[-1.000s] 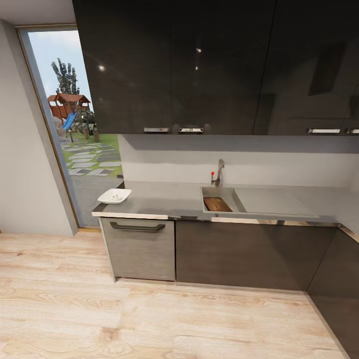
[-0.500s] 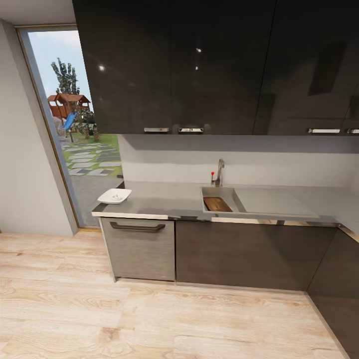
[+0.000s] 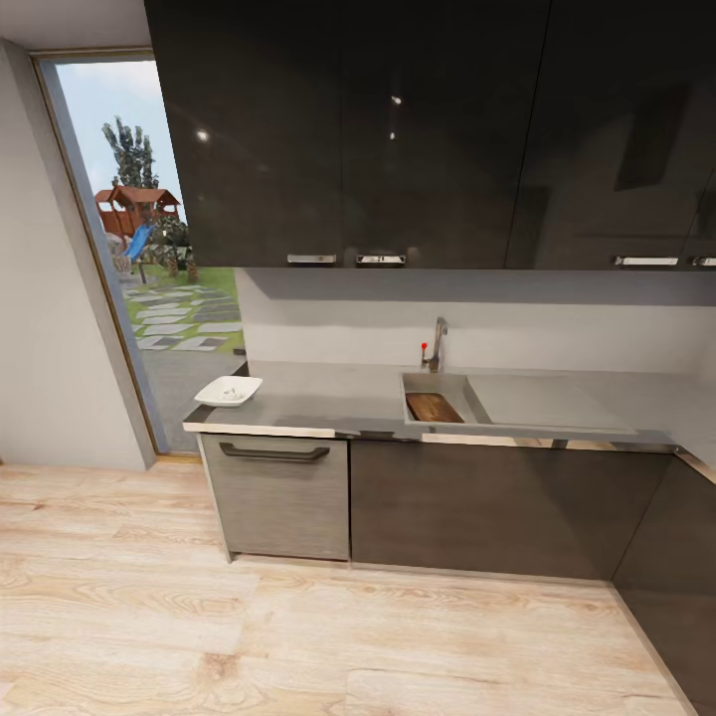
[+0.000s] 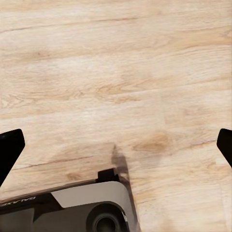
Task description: In the kitchen, take the Vidalia onion out of the sink, dice it on the chopping board with the paring knife, put the diced onion into the bowl on the countertop, then place both the paring knife and the chopping board into the sink.
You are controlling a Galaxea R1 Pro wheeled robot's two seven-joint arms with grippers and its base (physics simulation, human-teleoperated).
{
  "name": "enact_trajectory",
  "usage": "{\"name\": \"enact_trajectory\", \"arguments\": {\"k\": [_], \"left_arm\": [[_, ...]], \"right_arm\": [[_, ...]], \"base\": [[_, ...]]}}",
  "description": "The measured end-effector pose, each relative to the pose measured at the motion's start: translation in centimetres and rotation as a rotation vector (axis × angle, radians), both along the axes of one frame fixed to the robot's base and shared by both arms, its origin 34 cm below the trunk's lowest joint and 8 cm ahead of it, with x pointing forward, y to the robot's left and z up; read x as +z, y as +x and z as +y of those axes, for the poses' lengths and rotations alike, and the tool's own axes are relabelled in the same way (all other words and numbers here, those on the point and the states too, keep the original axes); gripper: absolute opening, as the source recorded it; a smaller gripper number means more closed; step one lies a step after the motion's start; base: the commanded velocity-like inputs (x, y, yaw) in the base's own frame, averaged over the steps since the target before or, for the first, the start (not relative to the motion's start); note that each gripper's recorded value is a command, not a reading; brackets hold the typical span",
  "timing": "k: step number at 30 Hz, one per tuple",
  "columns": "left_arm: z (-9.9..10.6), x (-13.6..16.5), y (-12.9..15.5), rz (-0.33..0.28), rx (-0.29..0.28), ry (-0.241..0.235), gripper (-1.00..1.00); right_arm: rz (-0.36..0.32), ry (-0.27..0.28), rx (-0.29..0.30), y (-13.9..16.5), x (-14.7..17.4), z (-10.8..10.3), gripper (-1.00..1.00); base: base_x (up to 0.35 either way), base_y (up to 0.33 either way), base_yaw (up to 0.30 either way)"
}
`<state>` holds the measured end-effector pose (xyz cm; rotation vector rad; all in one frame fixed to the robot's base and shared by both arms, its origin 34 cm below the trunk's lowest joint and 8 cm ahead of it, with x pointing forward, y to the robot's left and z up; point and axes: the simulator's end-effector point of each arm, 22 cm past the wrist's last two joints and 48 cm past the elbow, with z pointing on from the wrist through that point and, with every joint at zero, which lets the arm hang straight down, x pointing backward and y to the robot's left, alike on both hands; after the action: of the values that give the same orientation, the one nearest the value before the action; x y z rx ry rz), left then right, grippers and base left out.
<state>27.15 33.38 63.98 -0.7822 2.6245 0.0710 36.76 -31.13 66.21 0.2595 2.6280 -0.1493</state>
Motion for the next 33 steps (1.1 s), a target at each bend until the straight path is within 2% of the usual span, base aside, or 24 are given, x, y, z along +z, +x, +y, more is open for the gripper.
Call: {"name": "enact_trajectory", "arguments": {"k": [33], "left_arm": [[-0.01, 0.0, 0.0, 0.0, -0.001, 0.0, 1.0]], "right_arm": [[0.0, 0.001, 0.0, -0.02, -0.01, 0.09, 1.0]], "base": [[0.0, 0.0, 0.0]]}}
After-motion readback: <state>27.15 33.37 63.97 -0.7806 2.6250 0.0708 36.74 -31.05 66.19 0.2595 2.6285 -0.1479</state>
